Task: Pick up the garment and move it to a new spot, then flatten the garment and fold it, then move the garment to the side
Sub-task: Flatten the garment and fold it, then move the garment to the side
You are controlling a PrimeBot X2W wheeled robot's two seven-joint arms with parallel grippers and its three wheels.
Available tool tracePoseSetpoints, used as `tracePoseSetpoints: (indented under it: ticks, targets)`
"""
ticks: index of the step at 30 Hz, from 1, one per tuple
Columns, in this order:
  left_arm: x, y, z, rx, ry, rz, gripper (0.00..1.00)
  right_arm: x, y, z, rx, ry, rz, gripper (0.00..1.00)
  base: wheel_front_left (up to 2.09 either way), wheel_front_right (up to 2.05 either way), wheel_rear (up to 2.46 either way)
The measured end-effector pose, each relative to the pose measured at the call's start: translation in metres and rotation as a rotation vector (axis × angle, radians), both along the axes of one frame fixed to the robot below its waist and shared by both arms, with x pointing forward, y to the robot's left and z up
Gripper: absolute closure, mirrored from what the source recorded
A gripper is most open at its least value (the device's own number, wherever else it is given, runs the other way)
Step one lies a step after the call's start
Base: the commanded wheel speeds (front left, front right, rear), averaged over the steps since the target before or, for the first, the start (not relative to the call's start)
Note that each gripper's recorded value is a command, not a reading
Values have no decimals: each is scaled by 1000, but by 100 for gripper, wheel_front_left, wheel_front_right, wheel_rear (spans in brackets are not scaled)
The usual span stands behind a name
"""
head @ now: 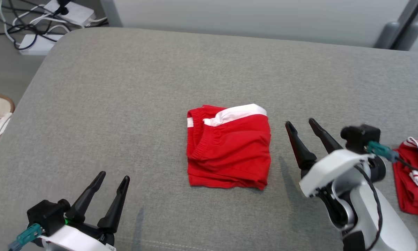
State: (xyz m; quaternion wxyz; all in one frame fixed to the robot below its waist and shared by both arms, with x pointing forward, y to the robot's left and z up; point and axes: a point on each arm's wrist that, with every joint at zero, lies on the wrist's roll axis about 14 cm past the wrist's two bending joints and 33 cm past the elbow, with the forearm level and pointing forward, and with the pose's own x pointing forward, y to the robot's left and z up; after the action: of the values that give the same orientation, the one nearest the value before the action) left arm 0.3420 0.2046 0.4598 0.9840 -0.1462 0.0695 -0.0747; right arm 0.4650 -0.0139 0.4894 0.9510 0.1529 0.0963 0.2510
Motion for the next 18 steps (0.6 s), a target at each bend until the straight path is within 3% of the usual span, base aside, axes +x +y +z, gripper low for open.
tracePoseSetpoints:
  ticks: [10,18]
  targets:
    - [9,-2,16,28,-63,-10,0,-31,-41,-16,3,42,-107,0,0,0,0]
    - [3,5,18,35,-67,15,0,-36,-31,-34,25,96,-86,0,0,0,0]
